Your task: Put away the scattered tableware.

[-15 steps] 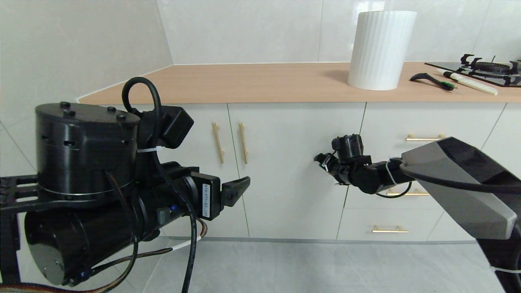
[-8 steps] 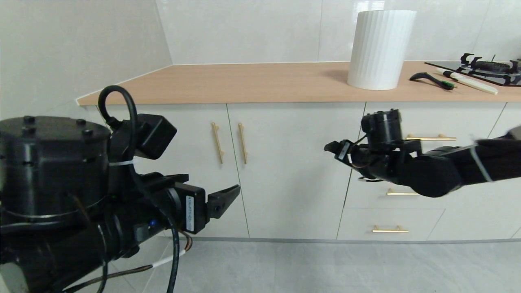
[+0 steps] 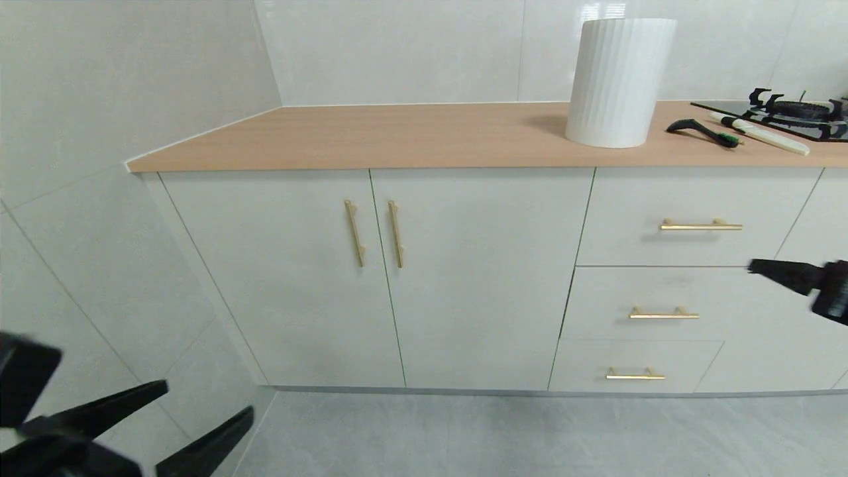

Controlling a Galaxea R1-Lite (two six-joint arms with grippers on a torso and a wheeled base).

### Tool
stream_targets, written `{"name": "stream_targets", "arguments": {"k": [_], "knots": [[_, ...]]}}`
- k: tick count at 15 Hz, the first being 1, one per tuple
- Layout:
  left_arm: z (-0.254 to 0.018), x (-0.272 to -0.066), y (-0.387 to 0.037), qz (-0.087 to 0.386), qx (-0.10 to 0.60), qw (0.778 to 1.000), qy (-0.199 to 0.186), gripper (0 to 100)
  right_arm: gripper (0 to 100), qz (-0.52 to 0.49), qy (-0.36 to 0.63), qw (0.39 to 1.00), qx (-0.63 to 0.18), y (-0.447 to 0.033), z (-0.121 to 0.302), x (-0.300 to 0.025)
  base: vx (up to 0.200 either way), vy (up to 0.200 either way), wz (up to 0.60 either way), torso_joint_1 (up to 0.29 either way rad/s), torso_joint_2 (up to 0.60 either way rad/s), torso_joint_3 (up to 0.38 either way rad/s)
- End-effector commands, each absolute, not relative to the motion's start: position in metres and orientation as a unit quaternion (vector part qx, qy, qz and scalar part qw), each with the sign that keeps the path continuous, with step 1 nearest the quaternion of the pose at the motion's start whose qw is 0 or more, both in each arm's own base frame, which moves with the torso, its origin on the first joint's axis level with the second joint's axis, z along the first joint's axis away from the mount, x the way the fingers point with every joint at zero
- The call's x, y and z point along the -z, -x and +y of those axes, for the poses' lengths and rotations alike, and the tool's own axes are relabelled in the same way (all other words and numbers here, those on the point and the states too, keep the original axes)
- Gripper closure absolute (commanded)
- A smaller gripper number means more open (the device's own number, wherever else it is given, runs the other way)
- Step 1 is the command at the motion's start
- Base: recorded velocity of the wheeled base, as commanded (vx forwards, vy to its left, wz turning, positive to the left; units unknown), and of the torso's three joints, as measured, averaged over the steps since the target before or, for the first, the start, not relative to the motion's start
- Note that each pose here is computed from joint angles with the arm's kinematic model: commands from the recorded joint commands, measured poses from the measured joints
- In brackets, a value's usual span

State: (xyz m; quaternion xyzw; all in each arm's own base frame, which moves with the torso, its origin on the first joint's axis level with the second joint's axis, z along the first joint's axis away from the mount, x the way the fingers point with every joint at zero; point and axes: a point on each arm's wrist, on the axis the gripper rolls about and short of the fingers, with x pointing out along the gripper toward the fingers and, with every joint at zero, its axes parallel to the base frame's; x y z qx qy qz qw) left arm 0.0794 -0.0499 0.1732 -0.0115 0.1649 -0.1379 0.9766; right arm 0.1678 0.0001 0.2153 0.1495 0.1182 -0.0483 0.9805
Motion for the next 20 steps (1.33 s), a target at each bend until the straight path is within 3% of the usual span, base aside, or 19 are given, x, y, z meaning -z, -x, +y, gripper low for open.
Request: {"name": "stream_targets", "arguments": {"k": [1, 4, 8, 12, 15, 18, 20], "knots": [[-0.004, -0.13, -0.026, 0.094, 0.051, 0.994, 0.026, 0, 0, 0.004, -0.093, 0.994, 0.054, -0.051, -0.009, -0.199, 0.0, 0.0, 0.0, 0.0, 0.0, 0.0], [0.004, -0.112, -0.002, 0.038, 0.005, 0.999, -0.006, 0, 0, 0.018, -0.074, 0.996, -0.045, -0.002, 0.005, -0.182, 0.0, 0.0, 0.0, 0.0, 0.0, 0.0], [0.008, -0.092, 0.018, 0.023, -0.039, 0.999, -0.007, 0, 0, 0.016, -0.05, 0.993, -0.107, 0.032, 0.013, -0.158, 0.0, 0.0, 0.0, 0.0, 0.0, 0.0], [0.007, -0.092, 0.018, 0.017, -0.057, 0.998, -0.008, 0, 0, 0.06, -0.065, 0.975, -0.202, 0.037, 0.017, -0.147, 0.0, 0.0, 0.0, 0.0, 0.0, 0.0], [0.009, -0.088, 0.016, -0.006, -0.131, 0.991, 0.003, 0, 0, 0.091, -0.067, 0.957, -0.267, 0.051, 0.012, -0.131, 0.0, 0.0, 0.0, 0.0, 0.0, 0.0], [0.007, -0.084, 0.024, -0.037, -0.175, 0.984, -0.004, 0, 0, 0.077, -0.061, 0.958, -0.27, 0.061, 0.011, -0.114, 0.0, 0.0, 0.0, 0.0, 0.0, 0.0], [0.007, -0.08, 0.024, -0.022, -0.168, 0.986, 0.008, 0, 0, 0.091, -0.029, 0.982, -0.162, 0.052, 0.007, -0.101, 0.0, 0.0, 0.0, 0.0, 0.0, 0.0]]}}
